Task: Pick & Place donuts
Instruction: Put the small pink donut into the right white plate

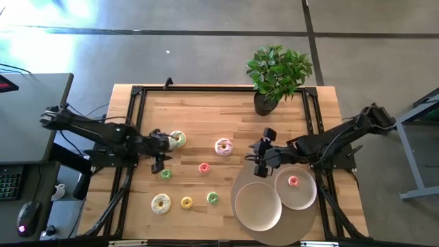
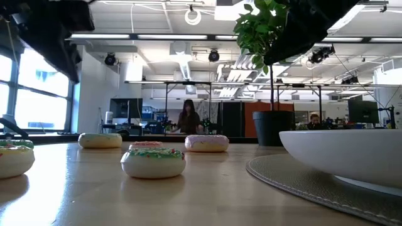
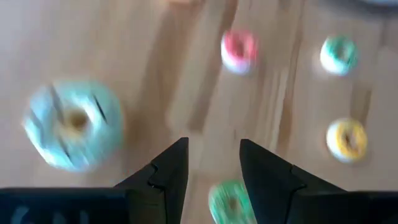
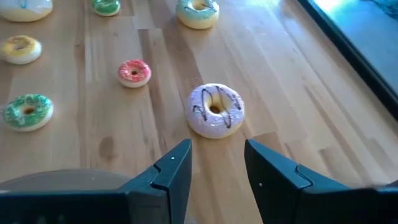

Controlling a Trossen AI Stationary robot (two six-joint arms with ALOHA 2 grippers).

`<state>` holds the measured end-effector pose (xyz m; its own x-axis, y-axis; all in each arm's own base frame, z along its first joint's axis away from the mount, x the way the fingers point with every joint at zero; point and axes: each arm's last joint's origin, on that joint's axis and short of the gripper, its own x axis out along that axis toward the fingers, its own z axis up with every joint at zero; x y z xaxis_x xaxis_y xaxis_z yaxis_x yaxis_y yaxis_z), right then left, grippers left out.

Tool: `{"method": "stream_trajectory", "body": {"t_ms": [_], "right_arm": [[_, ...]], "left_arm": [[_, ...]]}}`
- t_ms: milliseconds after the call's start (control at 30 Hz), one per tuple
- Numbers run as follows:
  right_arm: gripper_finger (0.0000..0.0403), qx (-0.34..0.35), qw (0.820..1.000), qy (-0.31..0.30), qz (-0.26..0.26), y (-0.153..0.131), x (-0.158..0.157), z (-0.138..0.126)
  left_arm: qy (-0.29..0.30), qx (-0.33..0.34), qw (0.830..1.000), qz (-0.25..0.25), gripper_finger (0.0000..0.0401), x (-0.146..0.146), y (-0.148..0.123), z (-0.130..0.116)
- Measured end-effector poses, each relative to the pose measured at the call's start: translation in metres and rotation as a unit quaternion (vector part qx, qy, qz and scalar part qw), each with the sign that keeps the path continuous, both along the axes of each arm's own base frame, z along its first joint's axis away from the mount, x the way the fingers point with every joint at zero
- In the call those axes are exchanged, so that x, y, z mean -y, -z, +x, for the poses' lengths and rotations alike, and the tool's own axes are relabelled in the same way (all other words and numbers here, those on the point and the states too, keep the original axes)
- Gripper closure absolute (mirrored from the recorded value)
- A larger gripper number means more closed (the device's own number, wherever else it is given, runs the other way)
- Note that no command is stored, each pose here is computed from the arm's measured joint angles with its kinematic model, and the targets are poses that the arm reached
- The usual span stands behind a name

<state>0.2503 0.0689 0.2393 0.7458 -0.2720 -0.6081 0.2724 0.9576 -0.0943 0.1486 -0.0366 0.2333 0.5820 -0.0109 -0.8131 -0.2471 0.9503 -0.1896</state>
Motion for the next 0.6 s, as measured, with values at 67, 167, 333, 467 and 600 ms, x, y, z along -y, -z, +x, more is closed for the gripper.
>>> {"method": "stream_trajectory", "body": {"t_ms": [67, 167, 333, 467, 600], "right_arm": [[0.0258, -0.002, 1.000, -0.006, 0.005, 0.000, -0.001, 0.000], [0.0258, -0.003, 1.000, -0.010, 0.007, 0.000, -0.001, 0.000], [0.0258, -0.006, 1.000, -0.010, 0.006, 0.001, -0.001, -0.001], [0.0258, -0.006, 1.000, -0.010, 0.005, 0.001, -0.001, -0.001], [0.0258, -0.006, 1.000, -0.010, 0.005, 0.001, -0.001, -0.001]], "left_arm": [[-0.004, -0.047, 0.998, -0.028, 0.0259, 0.003, 0.008, 0.006], [-0.001, -0.099, 0.993, -0.058, 0.0259, 0.009, 0.021, 0.015], [0.006, -0.173, 0.981, -0.082, 0.0259, 0.014, 0.041, 0.027], [0.005, -0.210, 0.974, -0.080, 0.0259, 0.016, 0.052, 0.032], [0.003, -0.232, 0.970, -0.074, 0.0259, 0.017, 0.060, 0.035]]}}
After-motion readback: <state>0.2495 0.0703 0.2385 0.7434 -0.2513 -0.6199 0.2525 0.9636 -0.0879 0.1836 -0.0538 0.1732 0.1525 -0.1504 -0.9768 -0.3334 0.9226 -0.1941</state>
